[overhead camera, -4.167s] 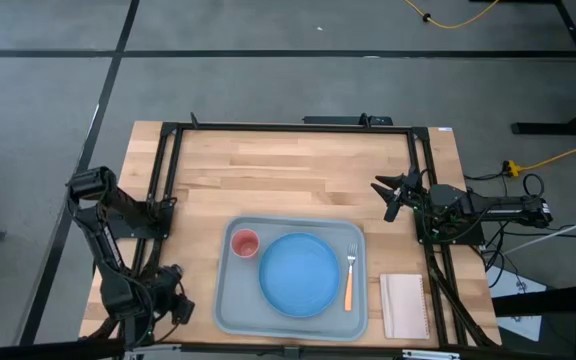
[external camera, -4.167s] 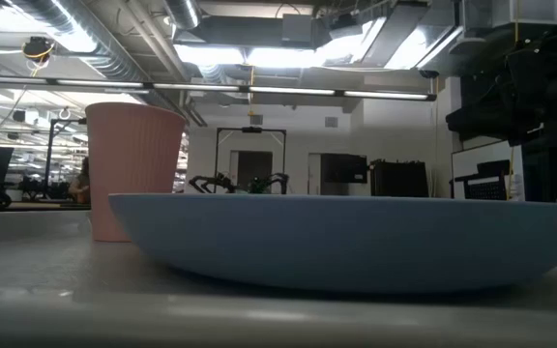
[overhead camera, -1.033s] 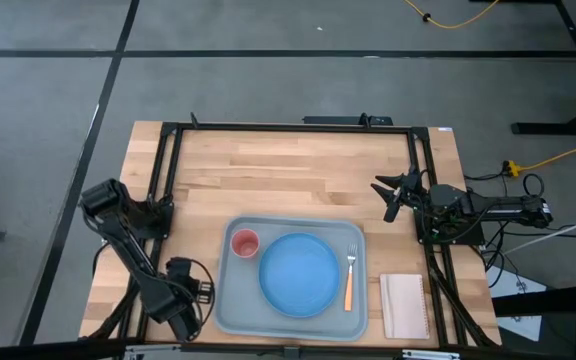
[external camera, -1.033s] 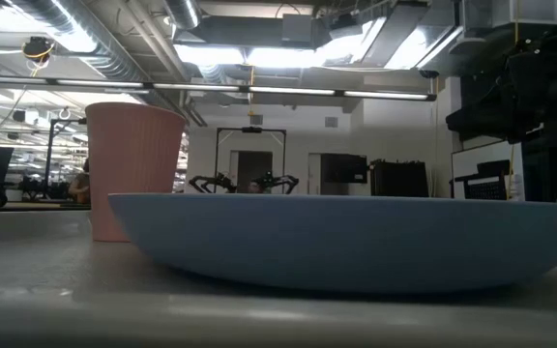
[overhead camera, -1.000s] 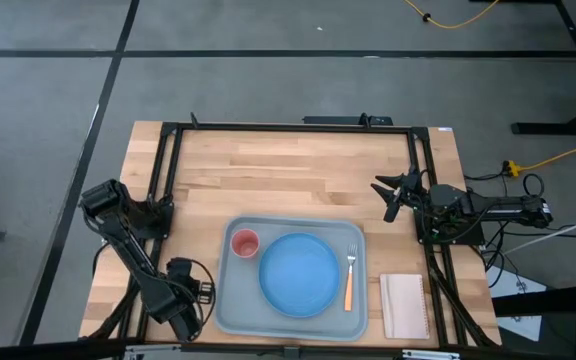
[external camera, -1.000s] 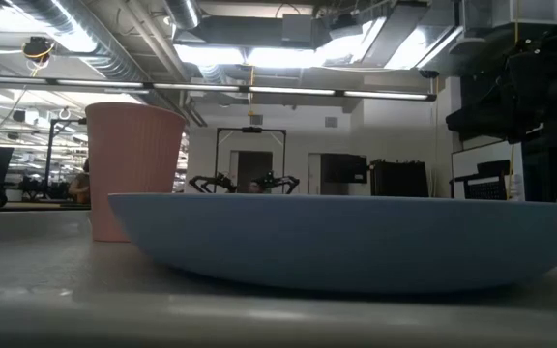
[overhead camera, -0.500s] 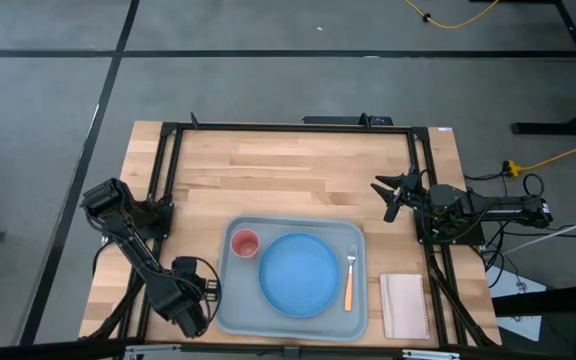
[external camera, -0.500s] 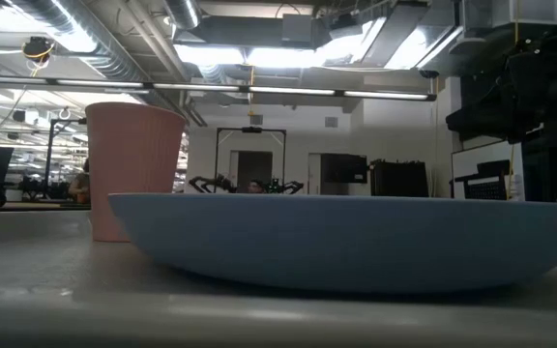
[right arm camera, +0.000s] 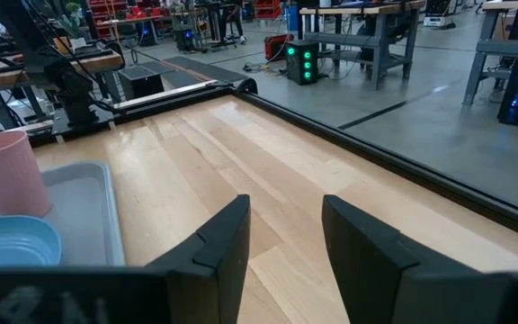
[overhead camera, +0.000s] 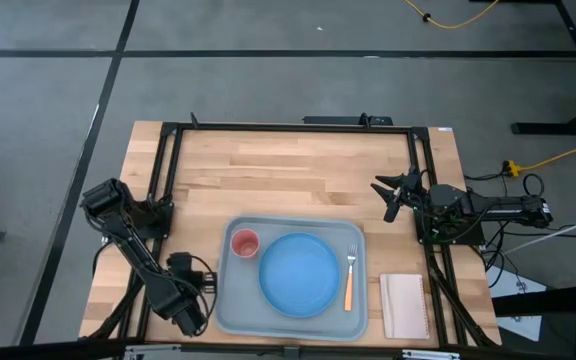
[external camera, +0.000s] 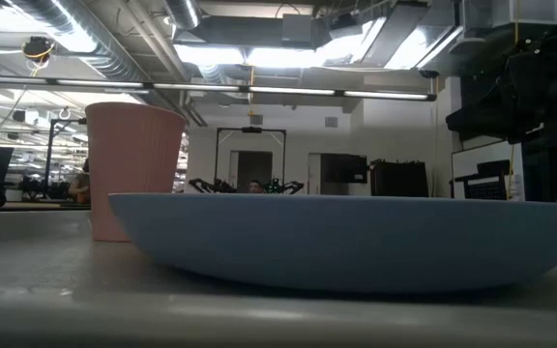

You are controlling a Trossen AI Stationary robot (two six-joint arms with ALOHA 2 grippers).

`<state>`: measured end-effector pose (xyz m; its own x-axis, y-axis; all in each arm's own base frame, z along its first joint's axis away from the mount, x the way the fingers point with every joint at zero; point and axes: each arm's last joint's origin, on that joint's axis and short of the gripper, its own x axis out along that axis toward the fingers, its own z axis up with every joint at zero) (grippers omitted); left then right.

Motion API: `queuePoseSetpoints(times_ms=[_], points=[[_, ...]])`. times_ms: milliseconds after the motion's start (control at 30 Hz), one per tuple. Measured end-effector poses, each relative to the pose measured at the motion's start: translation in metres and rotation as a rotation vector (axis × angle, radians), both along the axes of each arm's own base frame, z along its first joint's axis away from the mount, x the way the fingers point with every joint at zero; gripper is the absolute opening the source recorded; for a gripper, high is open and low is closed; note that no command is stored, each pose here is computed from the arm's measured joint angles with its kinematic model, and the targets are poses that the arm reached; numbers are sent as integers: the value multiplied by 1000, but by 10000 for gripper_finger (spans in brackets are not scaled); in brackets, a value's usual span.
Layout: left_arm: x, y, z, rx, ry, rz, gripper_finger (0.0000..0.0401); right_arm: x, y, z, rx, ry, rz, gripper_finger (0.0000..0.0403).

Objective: Pick and place plate/cup/fork/spoon on tray
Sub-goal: Put the black spoon on the gray tray on the left of the blue plate

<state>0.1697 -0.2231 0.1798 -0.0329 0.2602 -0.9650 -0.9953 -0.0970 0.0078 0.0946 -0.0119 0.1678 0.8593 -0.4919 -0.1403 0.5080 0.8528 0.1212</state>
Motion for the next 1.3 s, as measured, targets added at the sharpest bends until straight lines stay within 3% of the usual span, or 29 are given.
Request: queuePoseSetpoints(times_ms=[133, 367, 1000, 1133, 1300], points=[[-6, 1, 1, 36, 32, 33, 154, 0, 0, 0, 0, 0, 0, 145], [-14, -9, 0, -44, 74, 23, 154, 0, 0, 0, 0, 0, 0, 145], [-25, -25, -16, -51, 74, -37, 154, 0, 0, 0, -1, 1, 0, 145], [-31, -22, -24, -85, 147, -18, 154, 0, 0, 0, -1, 0, 0, 145], [-31, -21, -34, -86, 76, -14, 154, 0, 0, 0, -3, 1, 1, 145]])
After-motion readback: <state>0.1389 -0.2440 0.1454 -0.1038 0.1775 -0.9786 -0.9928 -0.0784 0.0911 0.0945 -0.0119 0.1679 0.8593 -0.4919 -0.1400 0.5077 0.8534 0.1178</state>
